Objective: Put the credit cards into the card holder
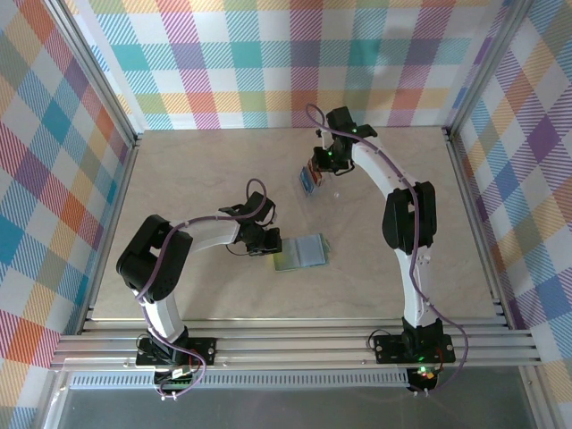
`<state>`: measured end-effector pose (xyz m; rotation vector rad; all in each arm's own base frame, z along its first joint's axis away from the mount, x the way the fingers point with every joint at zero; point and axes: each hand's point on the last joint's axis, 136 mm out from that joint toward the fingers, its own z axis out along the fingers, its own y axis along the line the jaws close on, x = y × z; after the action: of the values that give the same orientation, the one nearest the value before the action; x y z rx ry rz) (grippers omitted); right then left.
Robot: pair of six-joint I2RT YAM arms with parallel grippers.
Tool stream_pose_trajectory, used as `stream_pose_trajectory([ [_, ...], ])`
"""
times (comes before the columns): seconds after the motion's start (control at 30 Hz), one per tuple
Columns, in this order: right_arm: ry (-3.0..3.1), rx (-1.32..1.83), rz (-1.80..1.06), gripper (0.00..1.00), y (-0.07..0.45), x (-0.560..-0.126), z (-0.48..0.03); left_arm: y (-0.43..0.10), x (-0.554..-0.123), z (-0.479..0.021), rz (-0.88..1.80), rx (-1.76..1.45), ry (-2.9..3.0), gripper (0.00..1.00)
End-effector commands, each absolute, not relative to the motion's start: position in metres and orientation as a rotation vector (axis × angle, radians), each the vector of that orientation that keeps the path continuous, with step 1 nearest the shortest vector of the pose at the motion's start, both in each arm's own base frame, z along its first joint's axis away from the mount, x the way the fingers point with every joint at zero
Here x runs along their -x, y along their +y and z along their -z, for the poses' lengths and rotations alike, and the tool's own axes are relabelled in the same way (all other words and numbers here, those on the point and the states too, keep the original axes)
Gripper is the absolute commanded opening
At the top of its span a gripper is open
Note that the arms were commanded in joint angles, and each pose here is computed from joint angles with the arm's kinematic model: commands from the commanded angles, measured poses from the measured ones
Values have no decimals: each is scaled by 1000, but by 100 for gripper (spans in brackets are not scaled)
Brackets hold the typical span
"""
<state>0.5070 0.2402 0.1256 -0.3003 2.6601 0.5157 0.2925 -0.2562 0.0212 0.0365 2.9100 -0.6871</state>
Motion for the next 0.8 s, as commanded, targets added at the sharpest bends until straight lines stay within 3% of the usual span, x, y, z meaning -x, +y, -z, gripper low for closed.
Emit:
stream_pose_trajectory([
  [0.0,2631,291,-518,14,237,-509,-146,-252,-282,-9,644,-56,2968,12],
  [0.77,2546,206,-397,0,218,-515,-187,-252,-281,-8,637,-56,2972,12],
])
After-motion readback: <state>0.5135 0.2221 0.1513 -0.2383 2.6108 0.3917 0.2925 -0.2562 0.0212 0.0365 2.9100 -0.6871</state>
